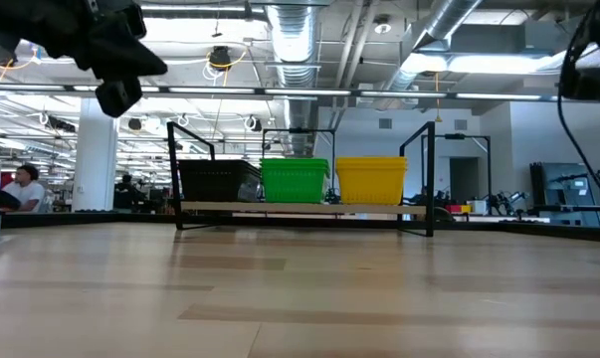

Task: Stack baskets on shelf by color
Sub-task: Return to Home Position

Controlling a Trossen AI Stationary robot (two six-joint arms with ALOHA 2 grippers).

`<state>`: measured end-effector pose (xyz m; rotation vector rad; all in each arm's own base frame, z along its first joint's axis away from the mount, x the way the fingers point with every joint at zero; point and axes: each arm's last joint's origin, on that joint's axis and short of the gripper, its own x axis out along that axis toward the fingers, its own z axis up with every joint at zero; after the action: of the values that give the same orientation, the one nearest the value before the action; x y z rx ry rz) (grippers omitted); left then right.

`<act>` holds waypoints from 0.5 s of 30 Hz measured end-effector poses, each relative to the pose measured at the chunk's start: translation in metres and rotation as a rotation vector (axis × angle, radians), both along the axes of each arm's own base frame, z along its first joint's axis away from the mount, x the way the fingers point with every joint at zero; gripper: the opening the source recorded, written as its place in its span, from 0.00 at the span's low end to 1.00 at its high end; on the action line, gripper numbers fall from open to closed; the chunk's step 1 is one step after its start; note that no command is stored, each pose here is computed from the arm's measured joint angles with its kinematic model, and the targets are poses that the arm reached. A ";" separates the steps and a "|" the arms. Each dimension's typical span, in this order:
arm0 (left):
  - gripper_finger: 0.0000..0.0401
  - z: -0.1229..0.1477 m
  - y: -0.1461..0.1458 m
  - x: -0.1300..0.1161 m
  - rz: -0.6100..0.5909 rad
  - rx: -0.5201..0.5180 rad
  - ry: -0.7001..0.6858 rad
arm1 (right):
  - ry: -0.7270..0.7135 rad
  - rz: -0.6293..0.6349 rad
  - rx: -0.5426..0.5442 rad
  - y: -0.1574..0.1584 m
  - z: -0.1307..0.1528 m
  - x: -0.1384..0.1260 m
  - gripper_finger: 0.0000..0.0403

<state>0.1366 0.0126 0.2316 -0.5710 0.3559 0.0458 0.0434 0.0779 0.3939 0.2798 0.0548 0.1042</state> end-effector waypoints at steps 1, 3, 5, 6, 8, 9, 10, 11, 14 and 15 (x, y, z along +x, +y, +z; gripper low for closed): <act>0.00 0.002 -0.002 0.000 -0.001 -0.001 -0.018 | -0.023 0.033 -0.003 -0.005 0.003 -0.001 0.00; 0.00 0.005 -0.007 -0.002 -0.004 0.009 -0.040 | -0.095 0.106 -0.011 -0.014 0.010 -0.002 0.00; 0.00 0.008 -0.012 -0.005 -0.004 0.021 -0.069 | -0.192 0.149 -0.057 -0.019 0.015 -0.001 0.00; 0.00 0.011 -0.015 -0.006 -0.005 0.025 -0.076 | -0.240 0.159 -0.081 -0.020 0.016 -0.001 0.00; 0.00 0.015 -0.020 -0.011 -0.006 0.049 -0.071 | -0.290 0.152 -0.097 -0.024 0.014 0.000 0.00; 0.00 0.017 -0.022 -0.014 -0.007 0.067 -0.063 | -0.288 0.134 -0.088 -0.025 0.011 0.000 0.00; 0.00 0.019 -0.024 -0.017 -0.007 0.084 -0.048 | -0.279 0.119 -0.069 -0.026 0.006 0.002 0.00; 0.00 0.020 -0.025 -0.022 -0.004 0.097 -0.031 | -0.265 0.107 -0.056 -0.025 0.001 0.003 0.00; 0.00 0.025 -0.026 -0.032 0.006 0.098 -0.021 | -0.251 0.116 -0.047 -0.014 -0.016 0.012 0.00; 0.00 0.026 -0.025 -0.035 0.007 0.093 -0.024 | -0.257 0.115 -0.047 -0.010 -0.021 0.015 0.00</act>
<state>0.1013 -0.0126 0.2572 -0.4801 0.3269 0.0625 0.0587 0.0677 0.3729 0.2142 -0.1814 0.2514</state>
